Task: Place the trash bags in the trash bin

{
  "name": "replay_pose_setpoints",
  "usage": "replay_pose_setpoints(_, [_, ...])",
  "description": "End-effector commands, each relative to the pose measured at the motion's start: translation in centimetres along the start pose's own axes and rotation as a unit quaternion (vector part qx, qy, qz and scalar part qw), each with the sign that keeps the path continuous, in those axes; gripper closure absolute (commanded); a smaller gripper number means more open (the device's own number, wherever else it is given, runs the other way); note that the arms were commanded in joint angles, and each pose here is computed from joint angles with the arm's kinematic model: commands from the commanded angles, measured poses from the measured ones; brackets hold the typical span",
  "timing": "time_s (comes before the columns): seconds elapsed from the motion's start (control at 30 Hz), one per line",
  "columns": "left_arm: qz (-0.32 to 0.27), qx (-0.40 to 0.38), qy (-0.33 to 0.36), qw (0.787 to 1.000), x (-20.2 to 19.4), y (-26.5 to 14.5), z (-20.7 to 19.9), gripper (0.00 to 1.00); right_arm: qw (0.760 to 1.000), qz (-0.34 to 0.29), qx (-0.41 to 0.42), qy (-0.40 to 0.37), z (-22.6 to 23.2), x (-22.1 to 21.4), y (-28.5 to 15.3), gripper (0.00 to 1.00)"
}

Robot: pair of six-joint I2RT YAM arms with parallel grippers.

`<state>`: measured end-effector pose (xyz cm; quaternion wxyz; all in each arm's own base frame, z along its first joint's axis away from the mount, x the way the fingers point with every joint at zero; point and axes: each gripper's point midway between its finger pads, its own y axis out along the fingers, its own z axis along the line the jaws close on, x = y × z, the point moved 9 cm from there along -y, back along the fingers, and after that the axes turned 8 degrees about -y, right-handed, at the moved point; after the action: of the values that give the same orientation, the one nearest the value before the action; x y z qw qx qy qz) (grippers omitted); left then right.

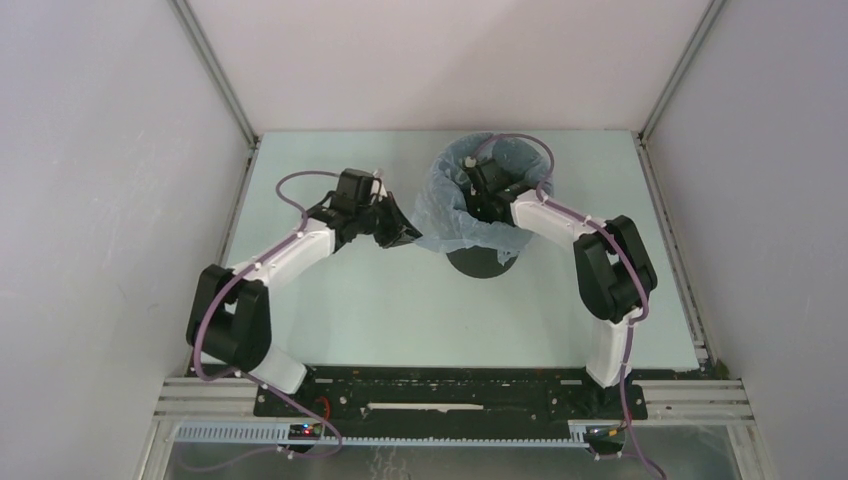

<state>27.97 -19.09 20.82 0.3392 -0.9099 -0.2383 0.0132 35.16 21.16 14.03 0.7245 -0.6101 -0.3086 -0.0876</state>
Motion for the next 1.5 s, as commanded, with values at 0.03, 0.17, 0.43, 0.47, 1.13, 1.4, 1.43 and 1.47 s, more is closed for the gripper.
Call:
replay_pose_setpoints(0.03, [-0.008, -0.015, 0.018, 1.0, 0.7, 0.3, -1.1, 1.0, 0.999, -0.021, 0.027, 0.013, 0.3, 2.2, -2.7, 0.41])
replay_pose_setpoints(0.17, [-0.008, -0.013, 0.026, 1.0, 0.9, 0.4, -1.2, 1.0, 0.999, -0.034, 0.032, 0.013, 0.2, 3.8, -7.8, 0.31])
replay_pose_setpoints(0.43, [-0.007, -0.024, 0.035, 0.999, 0.7, -0.4, -1.6, 1.0, 0.998, -0.045, 0.052, 0.013, 0.2, 3.3, -12.1, 0.28])
replay_pose_setpoints(0.47, [-0.006, -0.026, 0.035, 0.999, 0.7, -0.4, -1.7, 1.0, 0.998, -0.044, 0.054, 0.011, 0.2, 3.0, -11.8, 0.31])
replay_pose_setpoints(1.13, [0.008, -0.041, 0.021, 0.999, 1.1, 0.0, -2.8, 1.0, 0.999, 0.024, 0.016, 0.035, 0.7, -1.0, 3.2, 0.73])
replay_pose_setpoints(1.4, [0.009, -0.045, 0.022, 0.999, 1.6, 0.2, -3.3, 1.0, 0.998, 0.043, 0.02, 0.038, 0.7, -2.1, 4.5, 0.62])
replay_pose_setpoints(1.43, [0.01, -0.046, 0.022, 0.999, 1.5, 0.2, -3.3, 1.0, 0.998, 0.042, 0.022, 0.036, 0.7, -2.2, 4.5, 0.59])
replay_pose_setpoints(1.47, [0.01, -0.048, 0.022, 0.999, 1.5, 0.1, -3.4, 1.0, 0.998, 0.041, 0.024, 0.034, 0.6, -2.1, 4.5, 0.58])
